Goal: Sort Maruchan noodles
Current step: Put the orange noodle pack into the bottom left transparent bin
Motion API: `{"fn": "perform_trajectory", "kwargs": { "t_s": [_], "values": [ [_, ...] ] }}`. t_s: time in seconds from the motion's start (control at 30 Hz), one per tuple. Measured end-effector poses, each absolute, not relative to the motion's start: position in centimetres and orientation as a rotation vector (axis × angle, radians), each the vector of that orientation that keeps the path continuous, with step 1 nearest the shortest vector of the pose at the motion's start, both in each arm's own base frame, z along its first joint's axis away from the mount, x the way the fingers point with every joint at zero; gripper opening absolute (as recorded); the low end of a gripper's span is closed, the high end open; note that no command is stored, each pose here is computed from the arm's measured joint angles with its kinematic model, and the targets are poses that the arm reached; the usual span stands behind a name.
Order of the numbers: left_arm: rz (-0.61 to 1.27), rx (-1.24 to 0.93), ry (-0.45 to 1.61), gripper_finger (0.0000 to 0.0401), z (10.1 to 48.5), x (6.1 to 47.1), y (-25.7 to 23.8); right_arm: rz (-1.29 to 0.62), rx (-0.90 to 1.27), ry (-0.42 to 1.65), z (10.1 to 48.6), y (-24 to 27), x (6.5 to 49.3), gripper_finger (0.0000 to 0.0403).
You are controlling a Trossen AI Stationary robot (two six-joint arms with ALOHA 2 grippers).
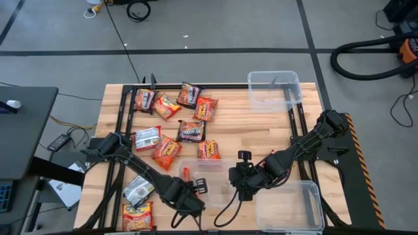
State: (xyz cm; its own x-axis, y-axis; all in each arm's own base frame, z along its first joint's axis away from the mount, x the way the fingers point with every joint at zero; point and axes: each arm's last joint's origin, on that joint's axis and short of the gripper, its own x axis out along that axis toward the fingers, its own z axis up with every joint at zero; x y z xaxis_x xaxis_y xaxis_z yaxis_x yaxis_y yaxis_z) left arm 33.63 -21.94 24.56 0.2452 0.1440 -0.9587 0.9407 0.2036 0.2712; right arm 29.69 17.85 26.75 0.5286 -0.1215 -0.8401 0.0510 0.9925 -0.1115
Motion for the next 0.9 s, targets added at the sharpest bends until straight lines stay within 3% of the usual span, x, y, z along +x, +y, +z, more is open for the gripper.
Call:
{"fn": "perform_trajectory", "kwargs": {
  "t_s": [0.3,0.67,0.9],
  "values": [
    [-0.798,1.237,1.191,0.0112,24.7,33.5,-21.9,-0.103,-0.076,1.009,26.7,17.9,29.7,0.0136],
    [-0.790,1.165,1.194,0.0112,26.9,33.5,-22.0,-0.109,-0.066,1.009,26.7,17.9,29.7,0.0136],
    [-0.683,1.038,1.184,0.0112,30.0,34.0,-21.1,-0.109,-0.061,1.006,26.8,17.9,29.7,0.0136]
  ]
}}
